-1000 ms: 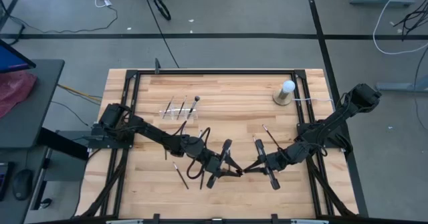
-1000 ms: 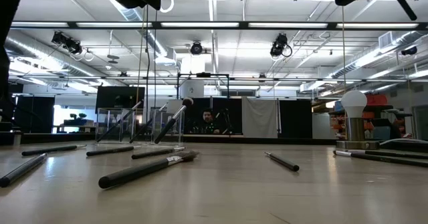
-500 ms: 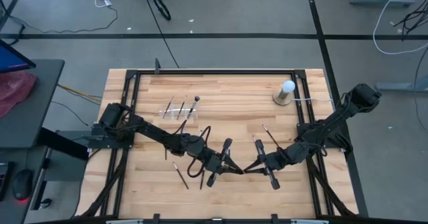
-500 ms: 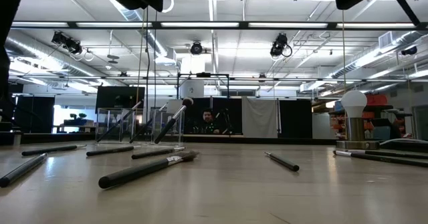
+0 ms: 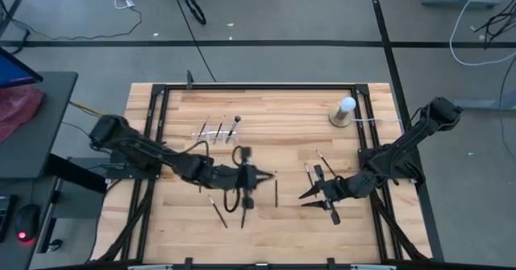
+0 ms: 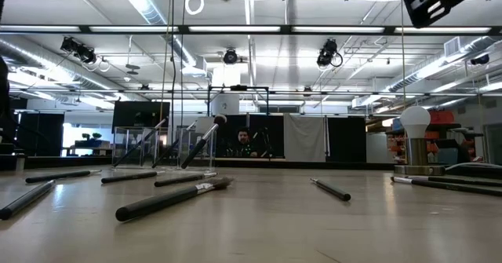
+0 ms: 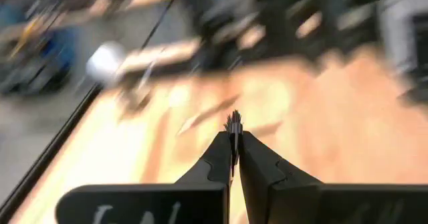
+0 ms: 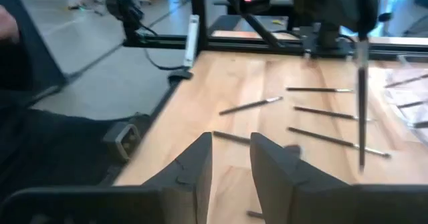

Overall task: Pick & Place Makeup Brushes
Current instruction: Put the black brow brush into the transparent organizer

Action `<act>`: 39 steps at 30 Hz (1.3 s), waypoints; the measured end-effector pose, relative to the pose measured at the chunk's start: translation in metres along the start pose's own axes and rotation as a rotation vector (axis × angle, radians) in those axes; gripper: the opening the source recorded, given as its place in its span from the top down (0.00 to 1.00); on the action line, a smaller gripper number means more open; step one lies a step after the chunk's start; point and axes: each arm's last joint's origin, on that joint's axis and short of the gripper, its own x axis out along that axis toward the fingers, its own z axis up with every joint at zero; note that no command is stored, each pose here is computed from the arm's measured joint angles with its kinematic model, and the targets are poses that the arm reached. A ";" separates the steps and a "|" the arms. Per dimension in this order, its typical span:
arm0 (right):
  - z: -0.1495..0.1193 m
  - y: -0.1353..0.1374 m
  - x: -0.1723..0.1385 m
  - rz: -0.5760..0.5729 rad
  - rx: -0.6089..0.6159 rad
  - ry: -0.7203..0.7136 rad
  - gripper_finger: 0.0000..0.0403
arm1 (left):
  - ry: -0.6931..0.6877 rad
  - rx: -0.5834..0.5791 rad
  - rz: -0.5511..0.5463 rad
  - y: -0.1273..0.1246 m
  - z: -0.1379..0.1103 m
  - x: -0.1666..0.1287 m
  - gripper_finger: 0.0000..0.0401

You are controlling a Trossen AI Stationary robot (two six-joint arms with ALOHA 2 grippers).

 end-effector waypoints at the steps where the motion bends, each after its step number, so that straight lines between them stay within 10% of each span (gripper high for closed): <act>1: -0.002 0.000 0.001 -0.009 -0.006 0.011 0.74 | 0.056 -0.012 0.047 0.005 -0.002 -0.007 0.96; 20: -0.010 0.001 0.012 -0.031 -0.030 0.027 0.77 | 0.297 -0.353 0.565 0.135 -0.069 -0.123 0.96; 39: -0.007 -0.004 0.014 -0.049 -0.023 0.003 0.77 | 0.451 -0.586 0.478 0.170 -0.131 -0.111 0.93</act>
